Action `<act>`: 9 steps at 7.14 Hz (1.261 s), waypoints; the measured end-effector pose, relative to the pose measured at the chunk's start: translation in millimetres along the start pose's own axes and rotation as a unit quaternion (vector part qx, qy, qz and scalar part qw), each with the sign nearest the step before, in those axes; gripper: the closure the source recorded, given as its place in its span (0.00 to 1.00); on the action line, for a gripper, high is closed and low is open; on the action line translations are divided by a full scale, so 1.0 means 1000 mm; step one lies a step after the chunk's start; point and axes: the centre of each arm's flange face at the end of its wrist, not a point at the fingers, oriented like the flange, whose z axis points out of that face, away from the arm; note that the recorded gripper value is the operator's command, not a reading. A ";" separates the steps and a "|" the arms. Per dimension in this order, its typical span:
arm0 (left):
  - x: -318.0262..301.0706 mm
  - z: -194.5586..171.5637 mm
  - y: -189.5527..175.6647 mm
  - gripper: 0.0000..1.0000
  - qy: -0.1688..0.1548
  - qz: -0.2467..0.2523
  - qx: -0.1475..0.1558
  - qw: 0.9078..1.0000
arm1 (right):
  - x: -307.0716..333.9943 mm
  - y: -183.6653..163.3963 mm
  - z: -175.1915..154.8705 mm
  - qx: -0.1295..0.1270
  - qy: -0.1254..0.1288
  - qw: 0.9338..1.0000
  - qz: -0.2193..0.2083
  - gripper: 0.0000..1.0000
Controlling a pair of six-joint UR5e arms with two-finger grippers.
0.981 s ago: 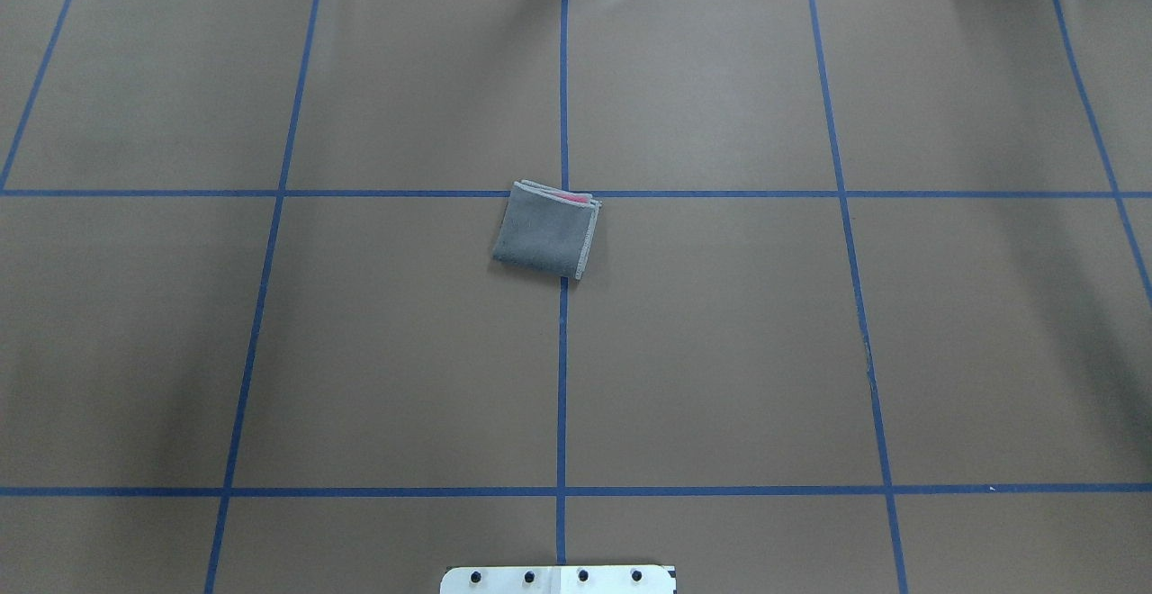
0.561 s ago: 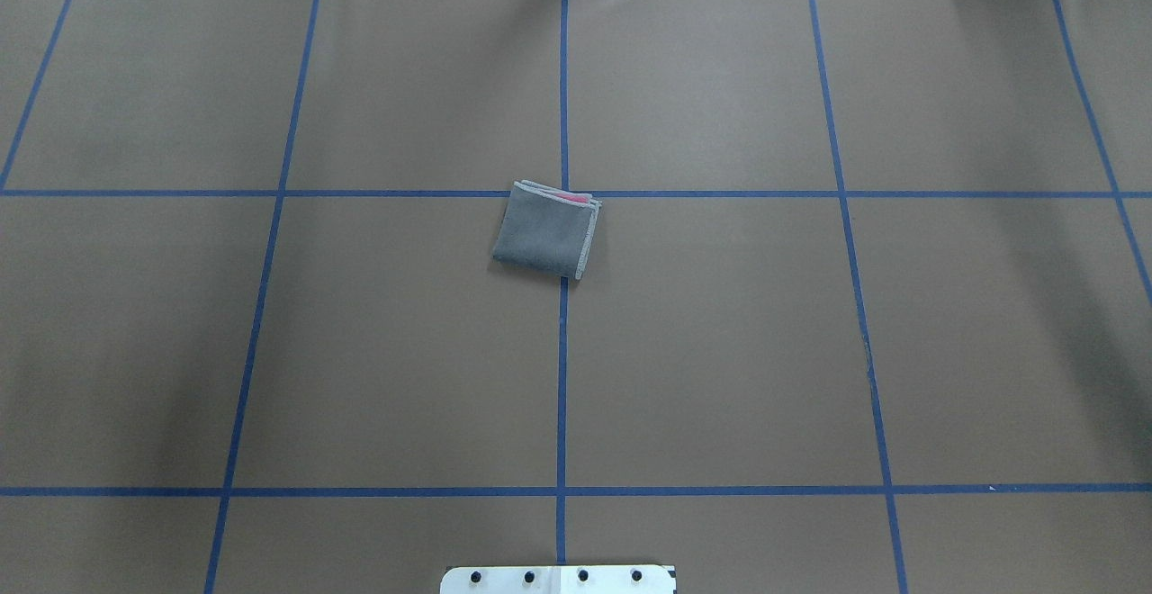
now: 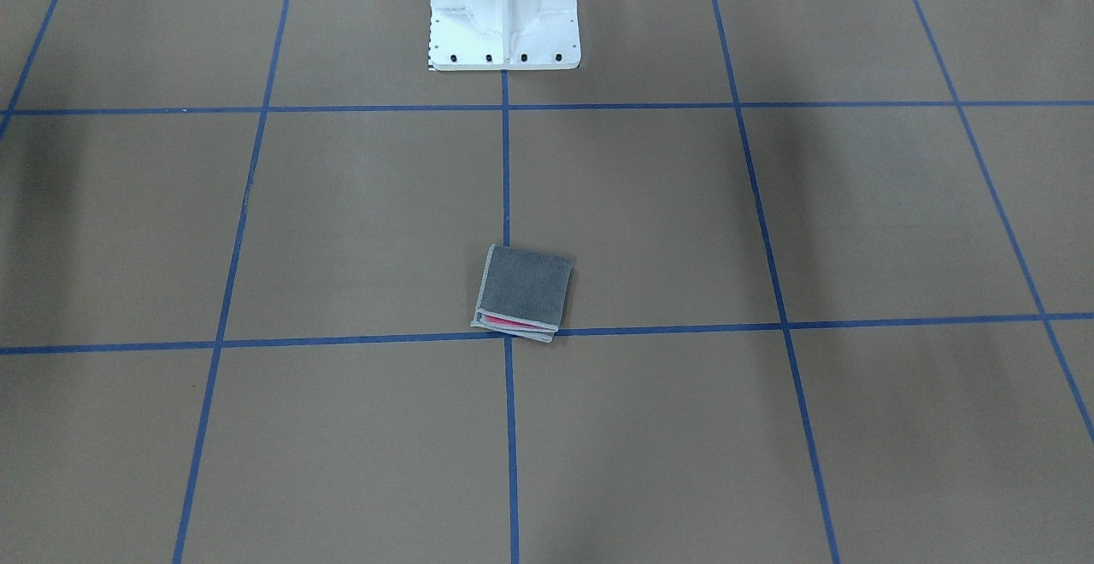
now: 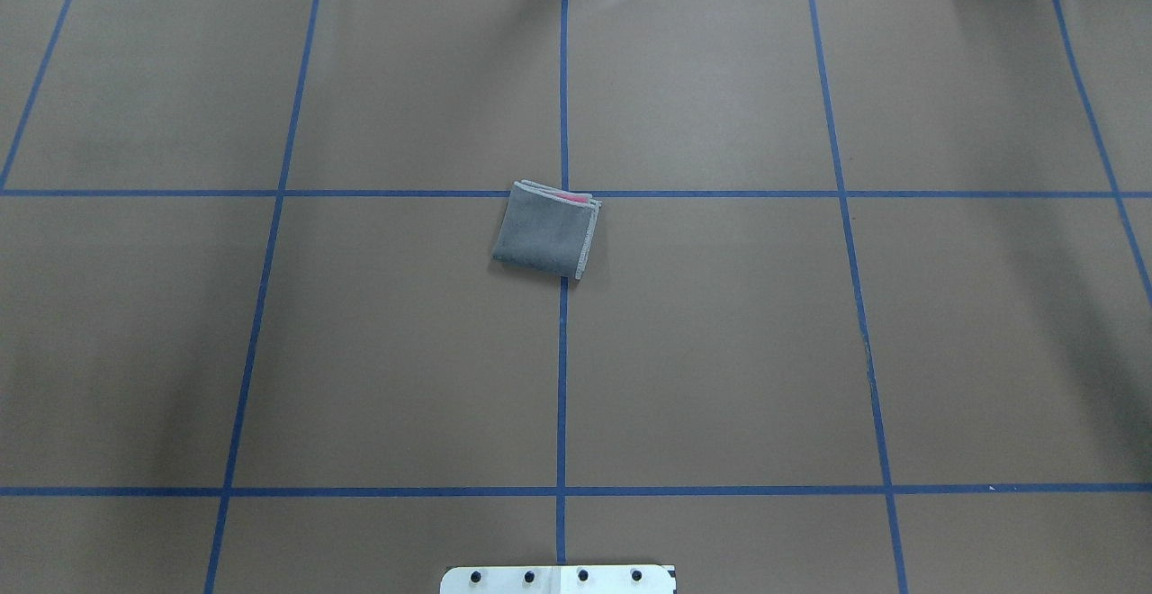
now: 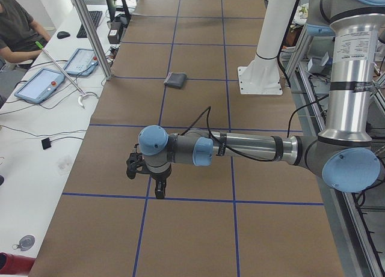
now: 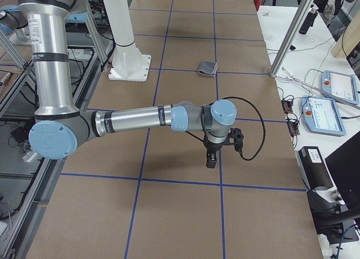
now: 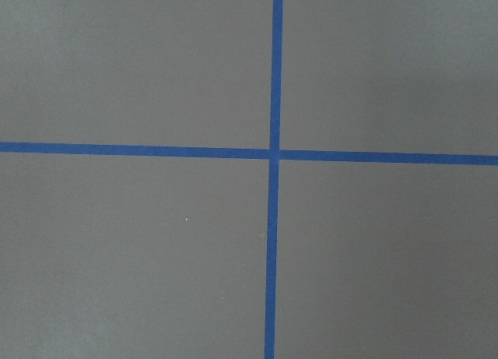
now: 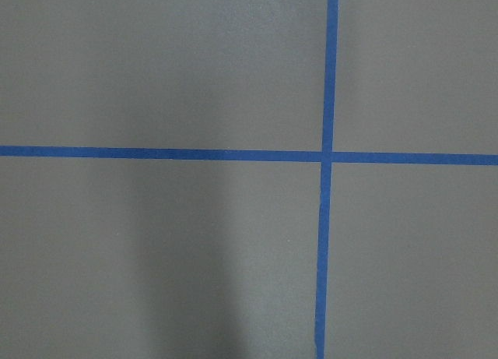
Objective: Fold towel twice with both arms
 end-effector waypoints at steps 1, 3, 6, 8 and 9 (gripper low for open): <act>0.001 -0.001 0.000 0.00 0.000 0.001 0.001 1.000 | -0.004 0.000 0.003 -0.002 0.010 1.000 -0.007 0.00; 0.001 -0.001 -0.001 0.00 0.000 0.002 0.002 1.000 | -0.011 0.000 0.001 0.000 0.020 1.000 -0.016 0.00; 0.000 0.000 -0.001 0.00 -0.001 0.001 0.002 1.000 | -0.007 0.002 0.006 -0.004 0.023 1.000 -0.012 0.00; 0.001 -0.001 -0.001 0.00 0.000 0.002 0.002 1.000 | -0.006 0.003 0.007 -0.005 0.022 1.000 -0.011 0.00; 0.001 -0.001 -0.001 0.00 0.000 0.002 0.002 1.000 | -0.006 0.003 0.007 -0.005 0.022 1.000 -0.011 0.00</act>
